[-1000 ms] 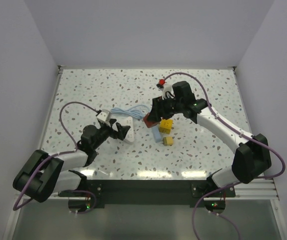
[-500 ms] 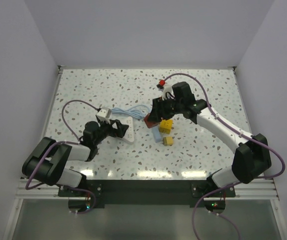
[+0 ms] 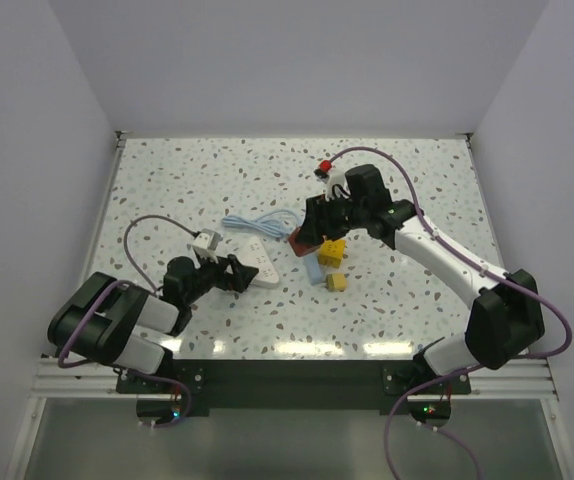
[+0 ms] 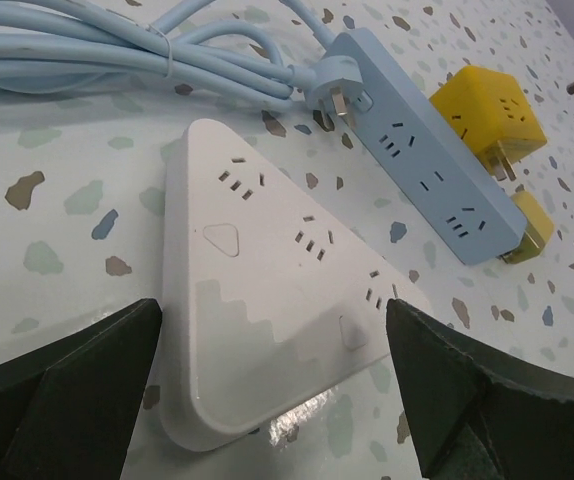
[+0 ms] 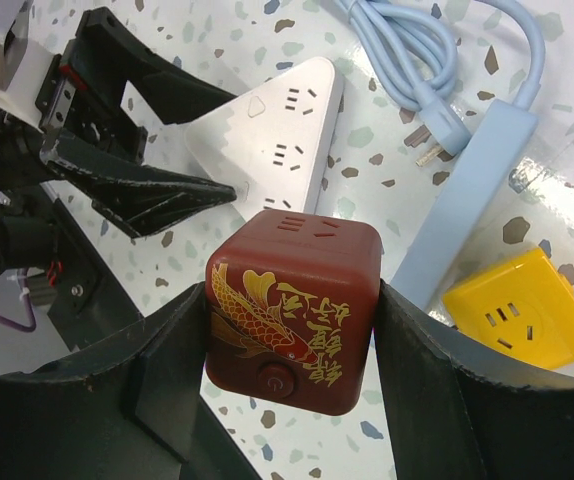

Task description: Insert the plug

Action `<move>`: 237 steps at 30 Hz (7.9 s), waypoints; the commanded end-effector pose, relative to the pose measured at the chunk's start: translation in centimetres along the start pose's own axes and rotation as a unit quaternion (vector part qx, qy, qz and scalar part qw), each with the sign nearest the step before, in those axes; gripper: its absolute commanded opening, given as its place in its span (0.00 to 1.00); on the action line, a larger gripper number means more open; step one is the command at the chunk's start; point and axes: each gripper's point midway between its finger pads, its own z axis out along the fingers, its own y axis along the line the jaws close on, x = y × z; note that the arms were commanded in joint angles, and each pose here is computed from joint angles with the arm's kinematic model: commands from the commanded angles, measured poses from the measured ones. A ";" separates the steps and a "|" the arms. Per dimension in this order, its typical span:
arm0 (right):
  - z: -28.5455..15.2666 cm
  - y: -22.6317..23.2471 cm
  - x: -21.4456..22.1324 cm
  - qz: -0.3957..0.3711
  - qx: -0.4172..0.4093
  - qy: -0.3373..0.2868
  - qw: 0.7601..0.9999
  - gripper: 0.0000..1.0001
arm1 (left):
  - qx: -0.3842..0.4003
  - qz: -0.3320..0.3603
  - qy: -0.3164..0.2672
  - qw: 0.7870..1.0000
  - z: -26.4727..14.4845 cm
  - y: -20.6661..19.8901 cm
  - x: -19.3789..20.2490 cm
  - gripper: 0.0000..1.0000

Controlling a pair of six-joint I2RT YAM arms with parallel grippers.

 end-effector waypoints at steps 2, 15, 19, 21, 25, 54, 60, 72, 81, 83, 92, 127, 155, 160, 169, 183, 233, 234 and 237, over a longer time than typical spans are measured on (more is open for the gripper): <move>-1.1 0.7 -2.2 -0.008 0.002 -0.047 0.999 0.00 | 0.056 -0.005 -0.039 0.998 -1.0 -2.6 -1.7 1.00; -0.6 -0.8 -2.5 0.035 0.048 -0.064 0.996 0.00 | 0.126 -0.012 -0.016 0.992 -1.2 -8.7 0.2 1.00; -0.6 -1.3 -2.4 0.054 0.070 -0.078 0.993 0.00 | 0.141 -0.030 -0.002 0.990 -1.9 -9.8 1.4 1.00; -0.4 -1.7 -2.3 0.070 0.084 -0.095 0.989 0.00 | 0.152 -0.036 -0.004 0.988 -2.2 -10.4 1.4 1.00; 0.5 -0.8 -1.7 0.087 0.091 -0.111 0.986 0.00 | 0.175 -0.035 -0.020 0.984 -3.1 -11.4 0.9 1.00; 4.3 -1.7 3.0 0.176 0.219 -0.020 0.960 0.00 | 0.038 0.050 -0.062 0.996 -0.6 -5.7 -2.9 1.00; 4.4 -1.6 3.1 0.184 0.223 -0.012 0.957 0.00 | 0.034 0.056 -0.056 0.996 -0.4 -5.5 -2.7 1.00; 4.9 -1.7 3.1 0.195 0.228 -0.014 0.954 0.00 | 0.032 0.057 -0.041 0.997 0.3 -5.0 -1.6 1.00; 5.6 -1.3 3.5 0.210 0.224 -0.014 0.952 0.00 | 0.027 0.058 -0.037 0.997 0.2 -4.8 -1.3 1.00; 5.6 -1.1 3.4 0.210 0.224 -0.017 0.952 0.00 | 0.027 0.059 -0.037 0.997 0.2 -4.7 -1.4 1.00; 5.4 -1.6 4.1 0.215 0.252 -0.013 0.943 0.00 | 0.027 0.061 -0.032 0.997 0.3 -4.6 -0.9 1.00; 6.6 -3.8 9.8 0.207 0.312 0.043 0.926 0.00 | 0.031 0.059 -0.029 0.997 0.0 -4.3 -0.7 1.00; 7.1 -6.7 16.7 0.157 0.367 0.106 0.911 0.00 | 0.030 0.058 -0.025 0.998 0.1 -4.1 -0.5 1.00; 6.7 -6.9 17.4 0.136 0.388 0.112 0.904 0.00 | 0.032 0.058 -0.022 0.998 0.2 -4.0 -0.4 1.00; 5.5 -6.0 18.3 0.102 0.417 0.088 0.899 0.00 | 0.030 0.056 -0.023 0.998 0.2 -3.9 -0.4 1.00; 4.8 -6.7 19.9 0.104 0.431 0.052 0.895 0.00 | 0.030 0.054 -0.023 0.998 0.1 -3.9 -0.4 1.00; -1.2 -2.3 -2.3 0.000 0.280 -0.230 0.932 0.93 | -0.016 0.070 -0.041 0.997 -1.4 -2.9 -2.1 1.00; -2.1 -2.6 -2.7 0.005 0.282 -0.239 0.929 0.93 | -0.015 0.071 -0.043 0.996 -1.5 -2.9 -2.2 1.00; -3.5 -5.0 -3.0 0.022 0.299 -0.248 0.921 0.95 | -0.006 0.076 -0.052 0.996 -1.7 -3.3 -2.6 1.00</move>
